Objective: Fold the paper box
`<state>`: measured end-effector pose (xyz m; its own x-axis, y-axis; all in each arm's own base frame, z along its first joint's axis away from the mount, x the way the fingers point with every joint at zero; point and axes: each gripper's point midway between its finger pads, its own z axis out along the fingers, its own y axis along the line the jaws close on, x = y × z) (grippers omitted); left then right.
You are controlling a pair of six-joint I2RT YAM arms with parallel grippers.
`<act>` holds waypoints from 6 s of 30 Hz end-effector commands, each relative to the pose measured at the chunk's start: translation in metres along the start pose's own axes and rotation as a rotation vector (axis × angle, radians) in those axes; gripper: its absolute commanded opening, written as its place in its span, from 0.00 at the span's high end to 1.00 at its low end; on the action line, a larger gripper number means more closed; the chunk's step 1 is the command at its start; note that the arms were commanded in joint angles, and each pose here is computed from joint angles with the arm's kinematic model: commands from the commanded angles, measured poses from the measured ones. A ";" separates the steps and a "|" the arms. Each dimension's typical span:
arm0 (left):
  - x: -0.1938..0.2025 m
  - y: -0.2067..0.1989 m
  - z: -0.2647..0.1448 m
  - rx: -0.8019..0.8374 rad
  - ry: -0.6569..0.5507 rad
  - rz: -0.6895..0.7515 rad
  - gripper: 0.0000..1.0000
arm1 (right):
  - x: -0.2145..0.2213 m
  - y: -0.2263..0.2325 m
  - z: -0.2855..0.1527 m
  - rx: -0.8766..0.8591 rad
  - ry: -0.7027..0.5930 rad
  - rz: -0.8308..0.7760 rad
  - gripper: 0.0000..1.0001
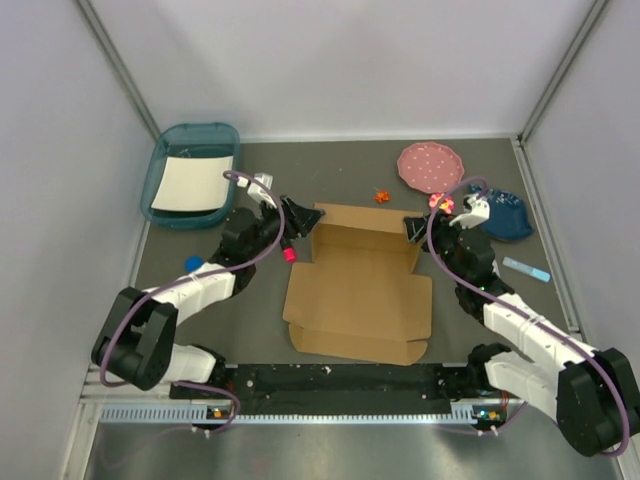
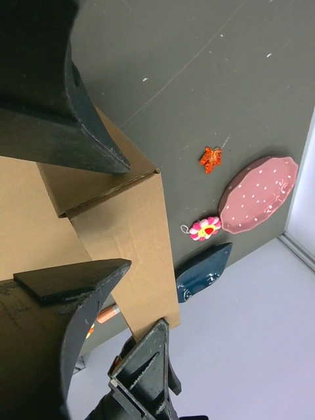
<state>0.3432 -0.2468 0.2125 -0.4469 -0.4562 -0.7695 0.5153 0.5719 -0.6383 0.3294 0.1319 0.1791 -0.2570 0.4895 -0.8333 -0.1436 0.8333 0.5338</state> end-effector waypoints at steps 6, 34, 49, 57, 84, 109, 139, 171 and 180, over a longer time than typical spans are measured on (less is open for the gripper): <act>0.027 0.028 0.006 -0.074 0.072 0.008 0.47 | 0.057 -0.052 -0.016 0.159 0.176 -0.069 0.38; 0.124 0.072 -0.027 -0.182 0.228 -0.139 0.84 | 0.115 -0.082 -0.053 0.290 0.353 0.094 0.45; 0.149 0.086 -0.043 -0.231 0.267 -0.153 0.86 | 0.157 -0.094 -0.073 0.427 0.496 0.258 0.47; 0.154 0.086 -0.052 -0.224 0.256 -0.173 0.87 | 0.172 -0.101 -0.089 0.468 0.537 0.271 0.44; 0.067 0.045 -0.002 -0.211 0.171 -0.104 0.62 | 0.058 -0.053 -0.050 0.330 0.292 0.088 0.41; -0.040 0.016 -0.017 -0.279 -0.068 0.002 0.32 | -0.058 -0.008 -0.062 0.258 0.076 -0.081 0.27; -0.040 0.042 -0.175 -0.521 -0.343 -0.035 0.27 | 0.006 0.157 -0.045 0.106 0.137 -1.599 0.26; -0.037 0.063 -0.204 -0.628 -0.447 -0.093 0.18 | 0.045 0.111 0.016 0.270 0.225 -1.904 0.70; -0.044 0.056 -0.204 -0.609 -0.464 -0.102 0.17 | 0.045 0.090 0.024 0.324 0.272 -1.917 0.76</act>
<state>0.2433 -0.0583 0.2005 -0.0862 -0.6769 -0.7310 -0.0844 0.7361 -0.6716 0.3201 0.2443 0.1862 -0.0709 -0.9914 -0.1095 -0.2464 0.1238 -0.9612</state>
